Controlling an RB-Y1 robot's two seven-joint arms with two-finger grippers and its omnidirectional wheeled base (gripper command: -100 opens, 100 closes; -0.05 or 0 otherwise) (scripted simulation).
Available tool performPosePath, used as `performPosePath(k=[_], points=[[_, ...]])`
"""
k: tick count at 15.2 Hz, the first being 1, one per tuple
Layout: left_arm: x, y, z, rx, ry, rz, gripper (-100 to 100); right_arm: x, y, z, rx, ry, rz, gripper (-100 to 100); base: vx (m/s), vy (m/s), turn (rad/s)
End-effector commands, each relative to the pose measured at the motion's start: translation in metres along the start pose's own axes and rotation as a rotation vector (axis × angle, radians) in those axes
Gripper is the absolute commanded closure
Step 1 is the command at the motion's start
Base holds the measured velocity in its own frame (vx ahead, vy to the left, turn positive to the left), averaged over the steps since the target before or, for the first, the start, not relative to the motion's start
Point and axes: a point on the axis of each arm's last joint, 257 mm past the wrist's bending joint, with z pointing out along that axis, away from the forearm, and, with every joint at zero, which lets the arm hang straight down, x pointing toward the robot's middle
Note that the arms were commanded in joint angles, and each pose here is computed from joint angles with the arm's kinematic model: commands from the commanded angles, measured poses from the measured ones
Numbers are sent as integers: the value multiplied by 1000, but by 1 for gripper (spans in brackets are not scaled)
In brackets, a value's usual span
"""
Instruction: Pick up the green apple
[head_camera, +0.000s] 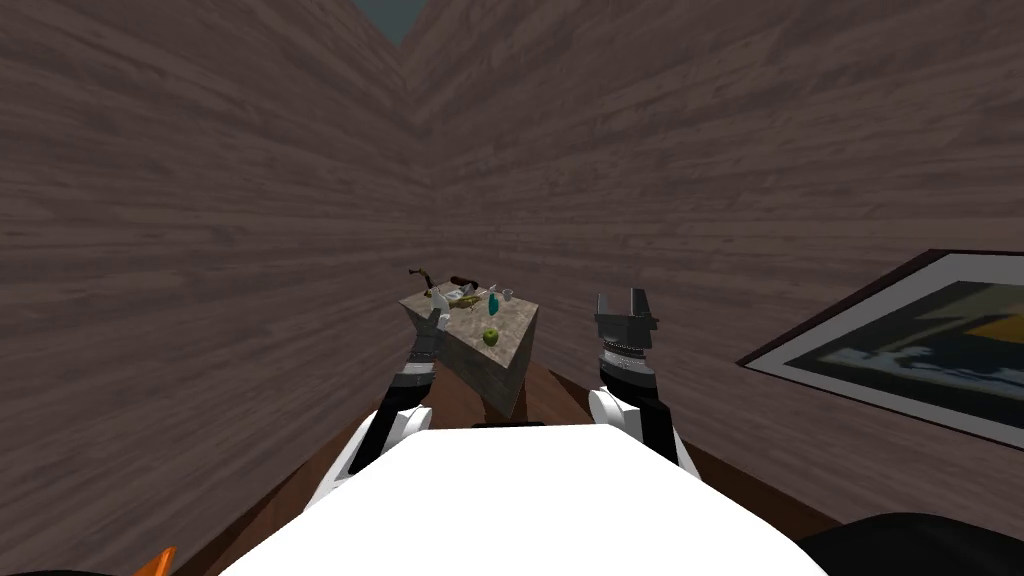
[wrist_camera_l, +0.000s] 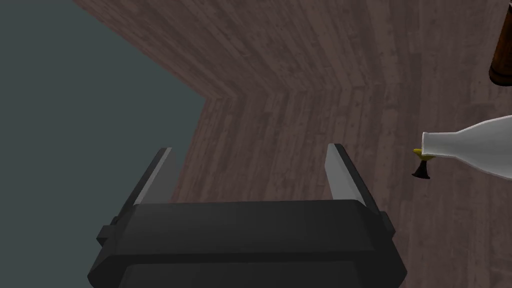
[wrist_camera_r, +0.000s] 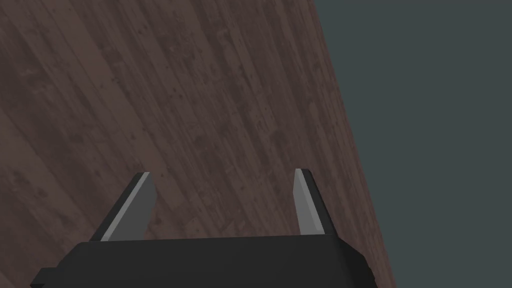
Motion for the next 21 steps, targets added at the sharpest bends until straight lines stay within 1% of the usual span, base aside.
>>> performPosePath(k=[1,5,9,10,15,16,21], points=[[10,9,-1,-7,51,45,-100,0,0,0,0,0,0,0,16,44,-142],[33,30,-6,-21,144,134,-100,0,0,0,0,0,0,0,12,54,-161],[55,54,-15,-34,239,229,-100,0,0,0,0,0,0,0,12,70,-176],[55,54,-15,-34,239,229,-100,0,0,0,0,0,0,0,17,59,-120],[83,87,-29,-45,357,349,-100,0,0,0,0,0,0,0,9,58,-186],[83,87,-29,-45,357,349,-100,0,0,0,0,0,0,0,6,60,-102],[107,118,-47,-49,469,462,-100,0,0,0,0,0,0,0,4,62,-177]])
